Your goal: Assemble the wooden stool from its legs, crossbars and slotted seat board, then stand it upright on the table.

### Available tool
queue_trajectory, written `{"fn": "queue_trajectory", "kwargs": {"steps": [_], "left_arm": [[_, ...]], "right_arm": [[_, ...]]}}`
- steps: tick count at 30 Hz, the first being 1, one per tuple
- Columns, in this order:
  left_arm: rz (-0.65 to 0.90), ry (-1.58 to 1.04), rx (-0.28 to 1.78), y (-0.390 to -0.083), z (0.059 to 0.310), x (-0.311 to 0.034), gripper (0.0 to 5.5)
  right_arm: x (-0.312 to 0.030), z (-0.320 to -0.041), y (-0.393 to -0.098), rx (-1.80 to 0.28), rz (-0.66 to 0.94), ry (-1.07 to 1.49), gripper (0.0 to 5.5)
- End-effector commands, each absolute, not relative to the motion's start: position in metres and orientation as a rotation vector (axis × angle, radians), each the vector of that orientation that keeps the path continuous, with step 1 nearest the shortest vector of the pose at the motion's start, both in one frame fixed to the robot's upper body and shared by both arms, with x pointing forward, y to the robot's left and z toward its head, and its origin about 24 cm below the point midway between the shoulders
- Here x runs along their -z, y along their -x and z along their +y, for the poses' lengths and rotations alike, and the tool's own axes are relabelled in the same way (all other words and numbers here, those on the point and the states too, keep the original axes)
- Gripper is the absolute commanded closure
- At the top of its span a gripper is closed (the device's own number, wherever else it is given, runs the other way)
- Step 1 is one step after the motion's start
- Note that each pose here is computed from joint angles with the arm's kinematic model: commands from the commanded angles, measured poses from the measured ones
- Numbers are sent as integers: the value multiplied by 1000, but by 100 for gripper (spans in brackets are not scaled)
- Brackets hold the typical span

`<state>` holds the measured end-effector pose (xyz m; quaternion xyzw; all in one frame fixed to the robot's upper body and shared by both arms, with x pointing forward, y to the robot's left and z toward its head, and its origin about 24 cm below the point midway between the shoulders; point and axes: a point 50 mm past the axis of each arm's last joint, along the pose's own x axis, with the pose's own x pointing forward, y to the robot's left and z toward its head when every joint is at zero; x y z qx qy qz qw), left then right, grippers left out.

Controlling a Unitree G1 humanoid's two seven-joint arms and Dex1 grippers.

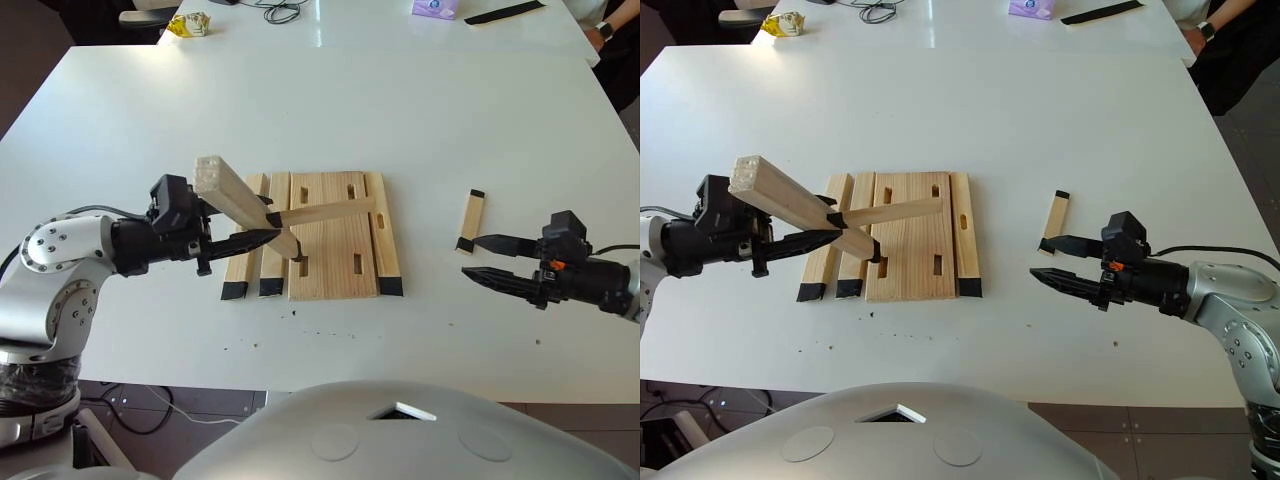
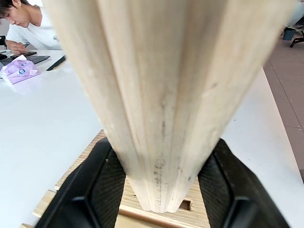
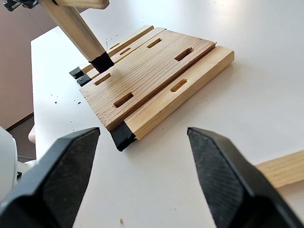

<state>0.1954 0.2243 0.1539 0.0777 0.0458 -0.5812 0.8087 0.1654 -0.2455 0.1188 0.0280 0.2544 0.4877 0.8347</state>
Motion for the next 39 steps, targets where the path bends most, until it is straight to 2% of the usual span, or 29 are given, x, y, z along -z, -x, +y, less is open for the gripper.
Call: {"fn": "queue_trajectory", "kwargs": {"steps": [1,10,24,39], "left_arm": [[84,-185,1252,-191,221,-153,342],[70,-170,1272,-186,212,-150,342],[136,-239,1320,-173,221,-133,342],[177,-270,1364,-171,227,-133,342]], "right_arm": [[-123,-246,-166,-1030,526,-38,209],[-125,-243,-170,-1045,520,-36,209],[-123,-242,-167,-1039,513,-49,209],[-120,-240,-164,-1014,504,-61,209]]}}
